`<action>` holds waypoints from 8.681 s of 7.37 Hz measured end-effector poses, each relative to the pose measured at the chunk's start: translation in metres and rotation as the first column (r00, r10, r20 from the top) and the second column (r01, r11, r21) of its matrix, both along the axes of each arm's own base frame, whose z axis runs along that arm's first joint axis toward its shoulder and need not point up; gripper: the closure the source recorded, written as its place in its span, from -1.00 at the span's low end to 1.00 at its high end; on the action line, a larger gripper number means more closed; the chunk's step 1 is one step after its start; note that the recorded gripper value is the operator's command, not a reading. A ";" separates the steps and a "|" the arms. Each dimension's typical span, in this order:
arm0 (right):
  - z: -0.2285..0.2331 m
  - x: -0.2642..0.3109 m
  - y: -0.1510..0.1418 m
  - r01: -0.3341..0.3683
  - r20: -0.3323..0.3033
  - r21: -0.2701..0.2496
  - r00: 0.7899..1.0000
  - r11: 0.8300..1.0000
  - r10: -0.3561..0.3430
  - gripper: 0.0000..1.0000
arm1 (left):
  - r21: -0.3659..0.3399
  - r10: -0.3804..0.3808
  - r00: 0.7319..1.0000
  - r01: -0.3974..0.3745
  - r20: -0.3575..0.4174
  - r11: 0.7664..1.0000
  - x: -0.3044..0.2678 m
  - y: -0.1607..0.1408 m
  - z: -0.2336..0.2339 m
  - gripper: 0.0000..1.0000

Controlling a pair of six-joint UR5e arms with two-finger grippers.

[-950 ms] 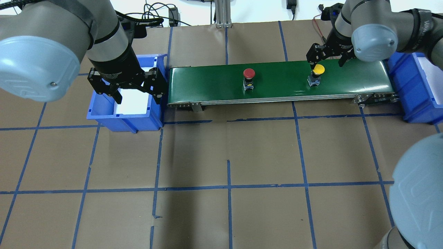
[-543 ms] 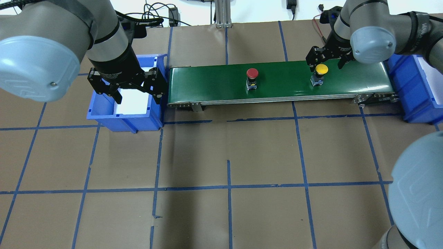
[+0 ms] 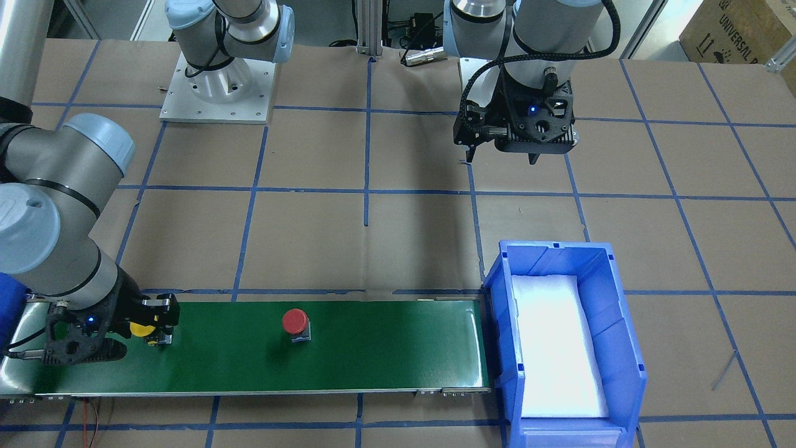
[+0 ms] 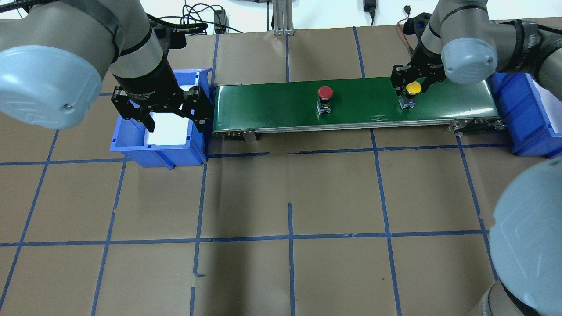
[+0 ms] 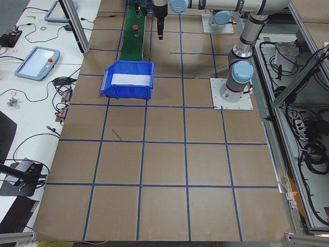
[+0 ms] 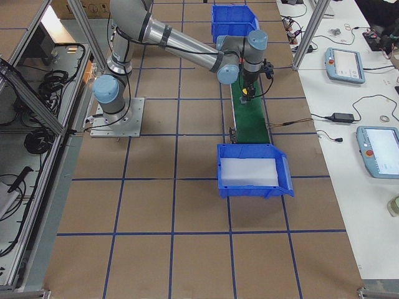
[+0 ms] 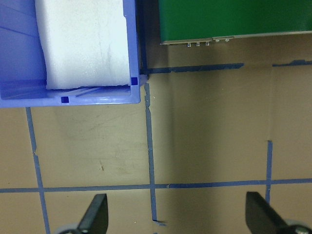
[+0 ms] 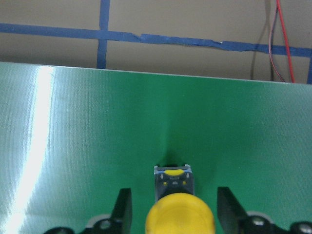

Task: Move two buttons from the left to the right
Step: 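Carry the yellow button into the blue bin at the belt's end, then release the yellow button in the bin and raise the right gripper, then move the open right gripper over the belt toward the red button, then lower the right gripper onto the red button and grasp it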

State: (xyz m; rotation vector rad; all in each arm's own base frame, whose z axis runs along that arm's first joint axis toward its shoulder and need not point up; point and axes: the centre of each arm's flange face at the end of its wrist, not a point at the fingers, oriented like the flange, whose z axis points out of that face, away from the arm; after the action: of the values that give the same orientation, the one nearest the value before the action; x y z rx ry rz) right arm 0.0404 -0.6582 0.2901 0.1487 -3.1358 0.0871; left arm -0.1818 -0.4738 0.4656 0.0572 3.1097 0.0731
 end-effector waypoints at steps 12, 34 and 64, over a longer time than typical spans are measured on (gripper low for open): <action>0.047 -0.387 0.081 0.088 0.009 -0.146 0.996 0.985 -0.088 0.67 | 0.009 -0.010 1.000 0.010 -0.004 1.000 -0.005 0.003 -0.004 -1.00; 0.097 -0.087 0.073 0.058 0.036 -0.008 0.998 0.998 -0.058 -1.00 | 0.011 -0.010 1.000 0.010 -0.008 1.000 -0.006 0.004 -0.009 -1.00; -0.005 -0.022 0.002 -0.018 0.036 -0.008 0.999 1.000 0.018 -0.32 | 0.011 -0.010 1.000 0.010 -0.003 1.000 -0.005 0.004 -0.008 -1.00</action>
State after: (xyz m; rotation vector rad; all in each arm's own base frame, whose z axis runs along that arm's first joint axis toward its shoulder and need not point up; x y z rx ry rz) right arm 0.0184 -0.6567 0.2851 0.1769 -3.1700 0.1028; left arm -0.1870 -0.4698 0.4573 0.0738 3.1119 0.0900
